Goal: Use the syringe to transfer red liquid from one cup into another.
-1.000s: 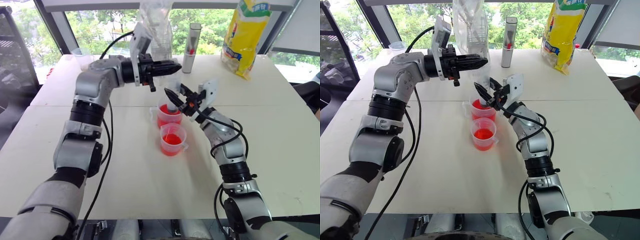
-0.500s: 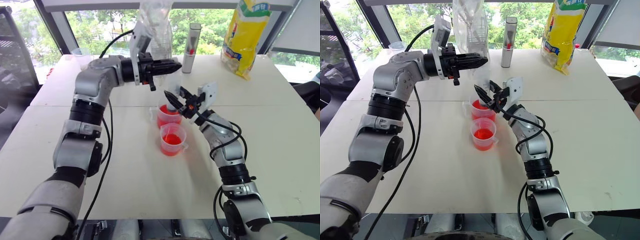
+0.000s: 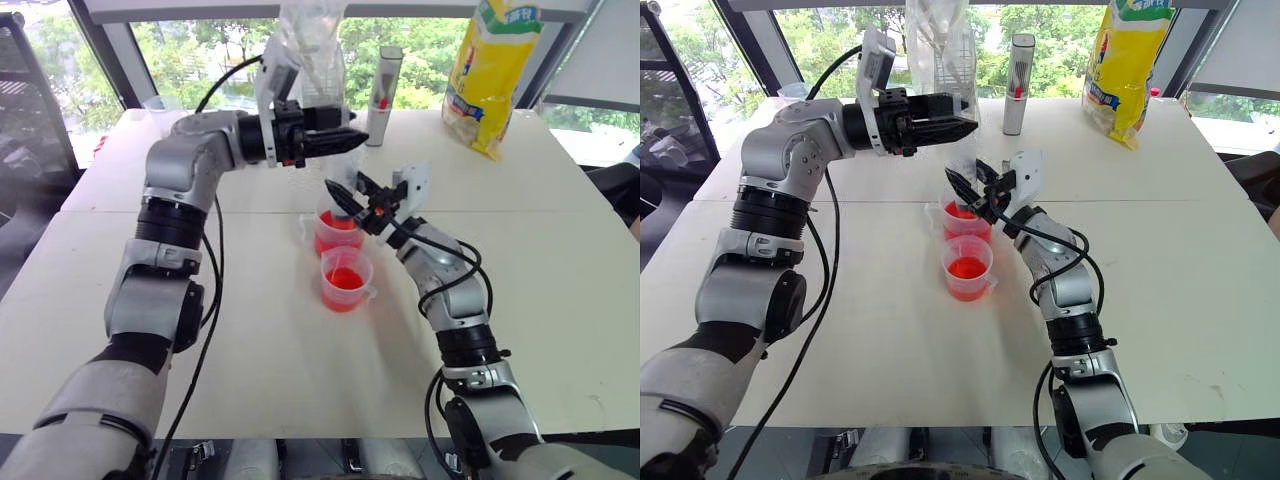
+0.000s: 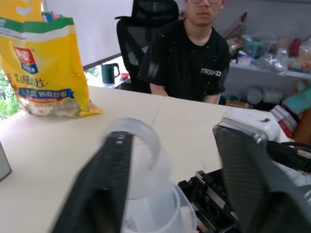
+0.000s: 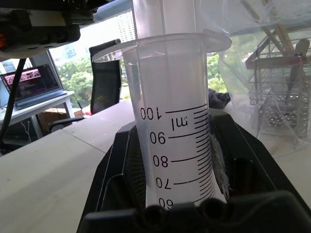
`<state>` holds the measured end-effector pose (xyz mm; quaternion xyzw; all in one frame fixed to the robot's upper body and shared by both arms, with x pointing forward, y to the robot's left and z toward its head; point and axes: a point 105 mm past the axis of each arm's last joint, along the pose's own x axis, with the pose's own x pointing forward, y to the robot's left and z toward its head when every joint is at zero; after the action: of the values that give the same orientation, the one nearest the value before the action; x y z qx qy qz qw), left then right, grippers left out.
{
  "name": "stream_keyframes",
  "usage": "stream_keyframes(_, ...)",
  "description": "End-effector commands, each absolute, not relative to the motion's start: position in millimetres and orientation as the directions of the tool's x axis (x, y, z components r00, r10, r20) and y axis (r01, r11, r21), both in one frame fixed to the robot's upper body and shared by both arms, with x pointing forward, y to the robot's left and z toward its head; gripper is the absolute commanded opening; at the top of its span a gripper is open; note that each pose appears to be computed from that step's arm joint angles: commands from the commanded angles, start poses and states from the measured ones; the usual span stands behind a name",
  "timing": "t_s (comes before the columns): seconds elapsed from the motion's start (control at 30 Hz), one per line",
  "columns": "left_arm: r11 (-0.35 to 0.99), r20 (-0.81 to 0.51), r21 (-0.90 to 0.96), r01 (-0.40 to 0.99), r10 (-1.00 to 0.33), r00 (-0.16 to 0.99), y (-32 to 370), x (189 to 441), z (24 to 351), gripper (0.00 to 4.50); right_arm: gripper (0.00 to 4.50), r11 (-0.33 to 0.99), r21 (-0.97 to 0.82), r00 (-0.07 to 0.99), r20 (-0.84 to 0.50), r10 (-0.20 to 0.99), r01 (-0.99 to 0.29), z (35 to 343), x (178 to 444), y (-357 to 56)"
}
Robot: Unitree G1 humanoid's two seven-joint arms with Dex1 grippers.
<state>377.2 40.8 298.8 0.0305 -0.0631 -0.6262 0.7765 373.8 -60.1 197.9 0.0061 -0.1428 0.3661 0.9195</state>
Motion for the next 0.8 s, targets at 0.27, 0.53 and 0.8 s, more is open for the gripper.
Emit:
stream_keyframes(0.27,0.283,0.135,0.246,0.927,-0.957,0.257,67.3,370.7,332.2,4.48,1.43,0.676,-0.178,0.603,0.335,0.725,-0.715,230.2,360.9,-44.4)
stream_keyframes(0.53,0.337,0.128,0.206,0.919,-0.94,0.316,96.0,369.0,326.3,4.48,1.43,0.685,-0.185,0.604,0.35,0.716,-0.705,233.3,361.6,-46.3)
stream_keyframes(0.8,0.376,0.125,0.185,0.908,-0.925,0.358,115.2,362.7,323.0,4.48,1.43,0.696,-0.194,0.606,0.368,0.705,-0.692,239.4,362.9,-48.4)
